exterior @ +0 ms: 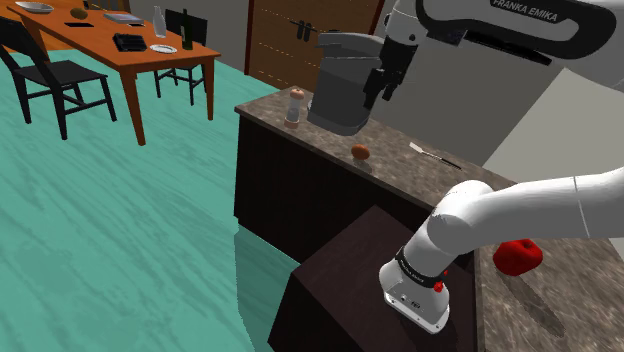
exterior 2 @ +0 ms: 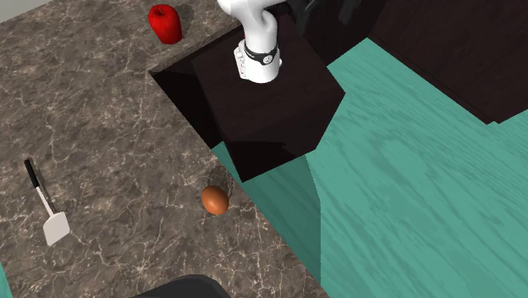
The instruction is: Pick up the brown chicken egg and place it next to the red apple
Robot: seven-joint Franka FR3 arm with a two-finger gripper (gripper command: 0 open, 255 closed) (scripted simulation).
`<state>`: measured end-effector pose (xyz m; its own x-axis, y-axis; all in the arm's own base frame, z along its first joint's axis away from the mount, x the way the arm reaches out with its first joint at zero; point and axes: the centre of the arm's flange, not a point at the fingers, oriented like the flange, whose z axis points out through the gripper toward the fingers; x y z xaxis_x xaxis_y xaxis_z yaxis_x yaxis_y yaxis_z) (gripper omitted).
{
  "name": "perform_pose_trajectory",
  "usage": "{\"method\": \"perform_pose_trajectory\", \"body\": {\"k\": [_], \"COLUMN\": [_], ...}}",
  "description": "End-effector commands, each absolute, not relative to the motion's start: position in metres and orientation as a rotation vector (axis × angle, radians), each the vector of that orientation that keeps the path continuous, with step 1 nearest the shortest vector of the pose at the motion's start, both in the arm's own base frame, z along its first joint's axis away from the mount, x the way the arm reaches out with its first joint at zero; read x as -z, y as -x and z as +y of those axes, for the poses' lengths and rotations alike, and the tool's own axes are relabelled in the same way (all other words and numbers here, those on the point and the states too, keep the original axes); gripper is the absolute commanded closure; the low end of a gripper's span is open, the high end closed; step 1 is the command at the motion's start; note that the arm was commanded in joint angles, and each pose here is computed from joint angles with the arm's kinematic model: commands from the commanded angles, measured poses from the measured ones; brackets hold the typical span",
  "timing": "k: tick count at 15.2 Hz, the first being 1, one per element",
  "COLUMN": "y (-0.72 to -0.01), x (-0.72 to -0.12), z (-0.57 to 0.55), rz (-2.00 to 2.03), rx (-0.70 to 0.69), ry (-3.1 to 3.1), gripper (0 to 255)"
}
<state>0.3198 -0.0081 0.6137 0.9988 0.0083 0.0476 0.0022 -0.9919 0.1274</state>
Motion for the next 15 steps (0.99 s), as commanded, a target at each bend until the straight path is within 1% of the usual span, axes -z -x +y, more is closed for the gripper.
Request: {"method": "perform_pose_trajectory", "body": {"k": [1, 15], "y": [-0.320, -0.365], "x": [-0.614, -0.486], "z": [-0.008, -0.127], "rz": [0.008, 0.033], "rx": [-0.073, -0.092], "ry": [-3.013, -2.965], "gripper": [0, 0]}}
